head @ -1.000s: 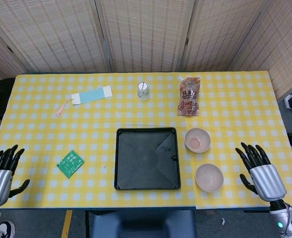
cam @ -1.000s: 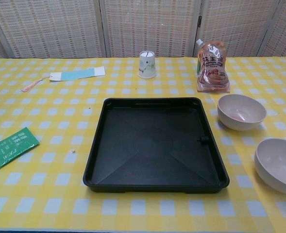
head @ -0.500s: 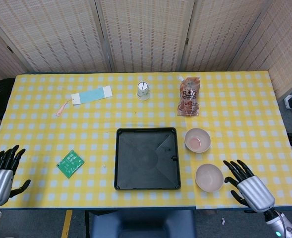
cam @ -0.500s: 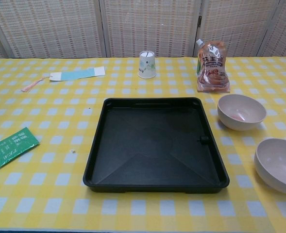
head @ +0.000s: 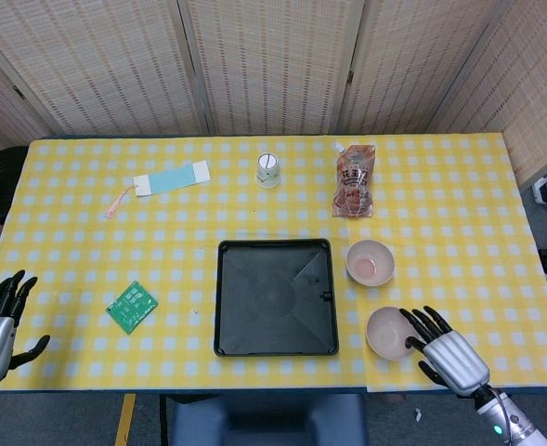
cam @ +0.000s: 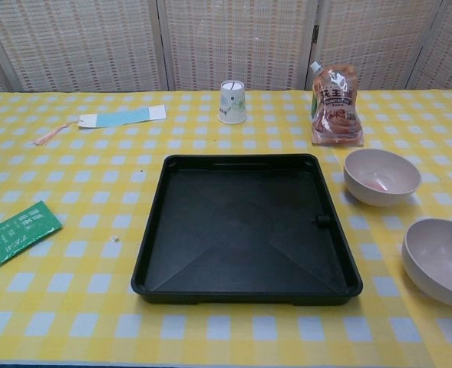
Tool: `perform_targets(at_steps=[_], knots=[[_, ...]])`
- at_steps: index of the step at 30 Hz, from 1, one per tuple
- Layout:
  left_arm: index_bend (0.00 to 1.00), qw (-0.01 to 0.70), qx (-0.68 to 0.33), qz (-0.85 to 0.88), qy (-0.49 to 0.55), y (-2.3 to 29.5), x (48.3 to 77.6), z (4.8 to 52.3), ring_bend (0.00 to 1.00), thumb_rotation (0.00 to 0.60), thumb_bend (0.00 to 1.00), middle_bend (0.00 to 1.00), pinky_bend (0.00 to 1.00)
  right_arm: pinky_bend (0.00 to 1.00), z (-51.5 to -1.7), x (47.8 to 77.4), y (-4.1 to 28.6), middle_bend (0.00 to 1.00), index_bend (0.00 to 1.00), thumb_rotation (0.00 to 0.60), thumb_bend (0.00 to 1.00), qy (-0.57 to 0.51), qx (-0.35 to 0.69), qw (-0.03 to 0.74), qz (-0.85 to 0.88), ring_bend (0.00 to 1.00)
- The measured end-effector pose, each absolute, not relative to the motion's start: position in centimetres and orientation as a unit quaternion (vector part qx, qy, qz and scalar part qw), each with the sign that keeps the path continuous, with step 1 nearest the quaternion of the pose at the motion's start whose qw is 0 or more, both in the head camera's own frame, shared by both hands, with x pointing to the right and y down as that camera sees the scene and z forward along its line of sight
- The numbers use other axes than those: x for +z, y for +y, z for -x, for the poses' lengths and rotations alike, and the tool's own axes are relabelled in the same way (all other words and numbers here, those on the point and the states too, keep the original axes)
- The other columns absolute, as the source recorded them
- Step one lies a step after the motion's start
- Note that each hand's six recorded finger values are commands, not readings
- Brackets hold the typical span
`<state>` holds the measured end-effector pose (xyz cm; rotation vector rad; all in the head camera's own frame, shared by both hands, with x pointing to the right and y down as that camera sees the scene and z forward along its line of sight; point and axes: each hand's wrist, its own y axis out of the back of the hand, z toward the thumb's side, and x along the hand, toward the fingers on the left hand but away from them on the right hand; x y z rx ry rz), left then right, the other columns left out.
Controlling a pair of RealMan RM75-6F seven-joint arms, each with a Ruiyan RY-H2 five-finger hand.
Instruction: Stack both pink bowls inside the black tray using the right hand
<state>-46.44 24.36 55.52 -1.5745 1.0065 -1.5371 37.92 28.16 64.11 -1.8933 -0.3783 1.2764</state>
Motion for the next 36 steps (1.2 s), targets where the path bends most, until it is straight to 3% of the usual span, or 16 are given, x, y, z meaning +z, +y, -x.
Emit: perform_targets(at_steps=[14,19,27,36], knots=[[0.0,0.347,-0.589,0.62,0.384,24.4,55.5,46.4,0.0,0.6,0.28,0.0,0.0,0.0,-36.9,66.4,27.4,0.0,0.57,0.6,0.43,-0.133,0.501,0.413,0.748,0.0],[0.0,0.344,-0.58,0.628,0.388,24.4,55.4,46.2,0.0,0.6,0.28,0.0,0.0,0.0,-36.4,66.4,27.2,0.0,0.61,0.6,0.47,-0.137,0.493,0.425,0.747,0.0],[0.0,0.35,-0.566,0.63,0.401,24.2,54.8,46.4,0.0,0.6,0.28,0.0,0.0,0.0,-35.8,65.7,26.7,0.0,0.61,0.6,0.48,-0.143,0.479,0.437,0.748,0.0],[0.0,0.348,-0.568,0.632,0.397,24.3,54.9,46.3,0.0,0.6,0.28,0.0,0.0,0.0,-33.5,62.8,25.0,0.0,0.62,0.6,0.47,-0.168,0.432,0.475,0.748,0.0]])
